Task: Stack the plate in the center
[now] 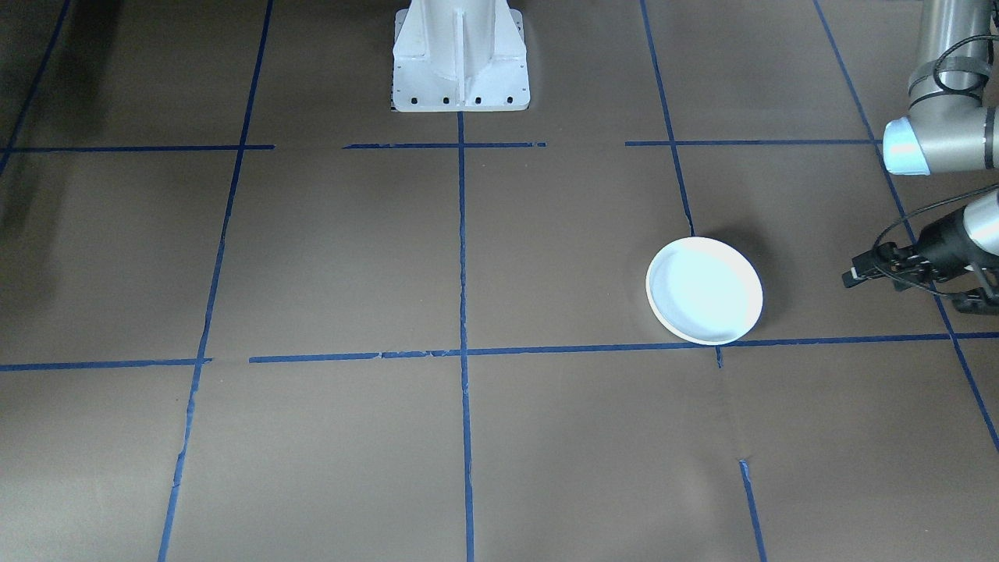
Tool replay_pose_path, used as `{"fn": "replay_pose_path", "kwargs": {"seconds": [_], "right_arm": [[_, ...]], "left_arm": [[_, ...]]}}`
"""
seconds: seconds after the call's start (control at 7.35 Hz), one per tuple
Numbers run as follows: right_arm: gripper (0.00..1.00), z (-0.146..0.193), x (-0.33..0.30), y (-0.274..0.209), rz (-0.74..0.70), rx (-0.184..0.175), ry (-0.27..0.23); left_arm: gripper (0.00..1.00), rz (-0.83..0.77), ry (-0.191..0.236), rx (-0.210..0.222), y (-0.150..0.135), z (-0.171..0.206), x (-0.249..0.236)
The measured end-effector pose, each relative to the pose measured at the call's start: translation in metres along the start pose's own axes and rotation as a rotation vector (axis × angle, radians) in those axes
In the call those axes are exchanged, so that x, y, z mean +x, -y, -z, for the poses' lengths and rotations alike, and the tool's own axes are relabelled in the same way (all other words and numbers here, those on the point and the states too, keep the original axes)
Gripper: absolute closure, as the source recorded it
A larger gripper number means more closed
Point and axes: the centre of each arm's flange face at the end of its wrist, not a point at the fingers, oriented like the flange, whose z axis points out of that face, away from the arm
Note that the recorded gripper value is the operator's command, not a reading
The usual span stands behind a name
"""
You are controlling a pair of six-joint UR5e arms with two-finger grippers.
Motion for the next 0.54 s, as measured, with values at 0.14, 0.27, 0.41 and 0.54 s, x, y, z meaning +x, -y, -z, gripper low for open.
{"fn": "replay_pose_path", "kwargs": {"seconds": [0.14, 0.27, 0.41, 0.54], "right_arm": [[0.00, 0.000, 0.000, 0.000, 0.000, 0.000, 0.000], [0.00, 0.000, 0.000, 0.000, 0.000, -0.001, 0.000], [0.00, 0.000, 0.000, 0.000, 0.000, -0.001, 0.000], [0.00, 0.000, 0.000, 0.000, 0.000, -0.001, 0.000]], "left_arm": [[0.00, -0.002, 0.043, 0.029, 0.002, 0.026, -0.037], [0.00, -0.013, 0.089, 0.049, 0.001, 0.054, -0.074], [0.00, -0.011, 0.120, 0.051, -0.003, 0.081, -0.109], [0.00, 0.017, 0.145, 0.041, -0.011, 0.106, -0.141]]}}
